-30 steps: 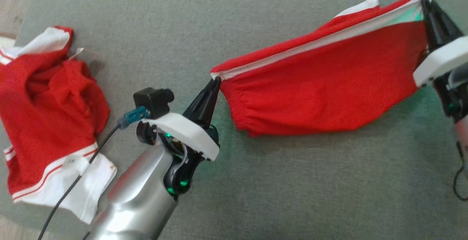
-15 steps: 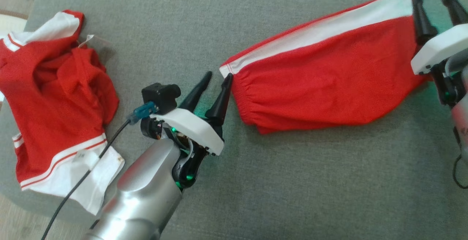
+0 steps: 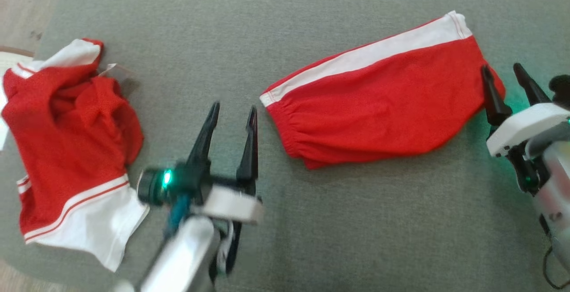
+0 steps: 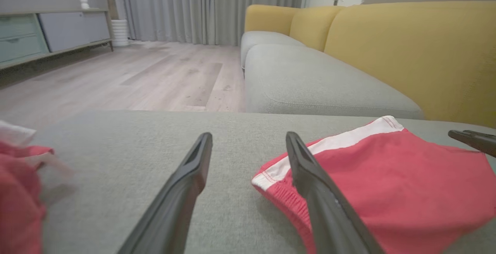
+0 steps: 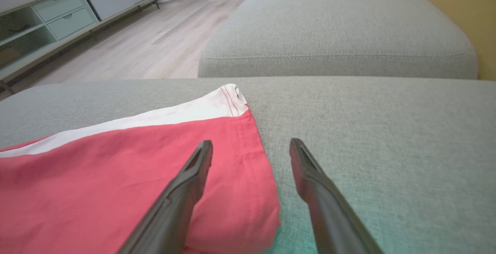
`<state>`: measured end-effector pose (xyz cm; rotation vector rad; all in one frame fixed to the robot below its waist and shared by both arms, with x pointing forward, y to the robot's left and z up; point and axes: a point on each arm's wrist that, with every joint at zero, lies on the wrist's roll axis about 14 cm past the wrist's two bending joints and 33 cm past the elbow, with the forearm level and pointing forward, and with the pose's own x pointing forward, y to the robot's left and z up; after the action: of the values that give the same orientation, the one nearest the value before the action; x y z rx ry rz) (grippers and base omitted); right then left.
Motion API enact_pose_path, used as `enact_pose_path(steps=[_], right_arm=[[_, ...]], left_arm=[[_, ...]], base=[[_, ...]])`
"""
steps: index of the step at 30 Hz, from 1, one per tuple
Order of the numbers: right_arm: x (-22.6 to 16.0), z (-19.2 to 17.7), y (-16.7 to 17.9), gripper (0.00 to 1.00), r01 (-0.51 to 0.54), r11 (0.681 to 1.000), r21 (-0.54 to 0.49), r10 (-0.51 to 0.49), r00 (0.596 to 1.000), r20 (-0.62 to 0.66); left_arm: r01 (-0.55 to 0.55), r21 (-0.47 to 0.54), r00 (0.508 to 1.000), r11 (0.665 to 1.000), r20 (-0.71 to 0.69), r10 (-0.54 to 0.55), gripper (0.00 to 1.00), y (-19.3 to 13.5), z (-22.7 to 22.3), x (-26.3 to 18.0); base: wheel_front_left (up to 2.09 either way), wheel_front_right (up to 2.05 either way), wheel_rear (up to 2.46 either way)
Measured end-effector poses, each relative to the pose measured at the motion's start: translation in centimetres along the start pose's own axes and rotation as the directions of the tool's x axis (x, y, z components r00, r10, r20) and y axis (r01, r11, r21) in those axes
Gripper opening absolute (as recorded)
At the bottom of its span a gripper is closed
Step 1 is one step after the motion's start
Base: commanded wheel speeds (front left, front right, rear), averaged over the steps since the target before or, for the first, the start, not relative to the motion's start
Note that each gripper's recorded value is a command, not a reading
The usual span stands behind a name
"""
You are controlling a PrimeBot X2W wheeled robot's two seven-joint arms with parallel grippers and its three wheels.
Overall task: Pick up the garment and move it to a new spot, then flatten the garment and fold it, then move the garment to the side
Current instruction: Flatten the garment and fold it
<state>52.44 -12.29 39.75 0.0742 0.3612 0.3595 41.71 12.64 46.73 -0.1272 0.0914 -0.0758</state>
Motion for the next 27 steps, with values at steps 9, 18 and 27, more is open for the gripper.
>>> enact_pose_path(steps=[9,18,27], right_arm=[[2.1,-1.0,-0.4,1.0,0.042,0.999,-0.001,-0.042,0.997,-0.067],[4.4,-3.4,0.3,0.84,0.067,0.998,0.008,-0.064,0.978,-0.2],[2.8,-2.8,-0.1,0.0,0.093,0.995,0.046,-0.084,0.983,-0.161]], left_arm=[[-0.138,0.03,0.987,0.99,0.09,0.135,1.0,1.2,1.9,-5.1],[-0.235,0.035,0.969,0.971,0.085,0.232,1.0,3.1,1.8,-7.8],[-0.169,0.036,0.981,0.985,0.099,0.165,1.0,1.8,2.0,-6.7]], base=[[0.0,0.0,0.0],[0.0,0.0,0.0],[0.0,0.0,0.0]])
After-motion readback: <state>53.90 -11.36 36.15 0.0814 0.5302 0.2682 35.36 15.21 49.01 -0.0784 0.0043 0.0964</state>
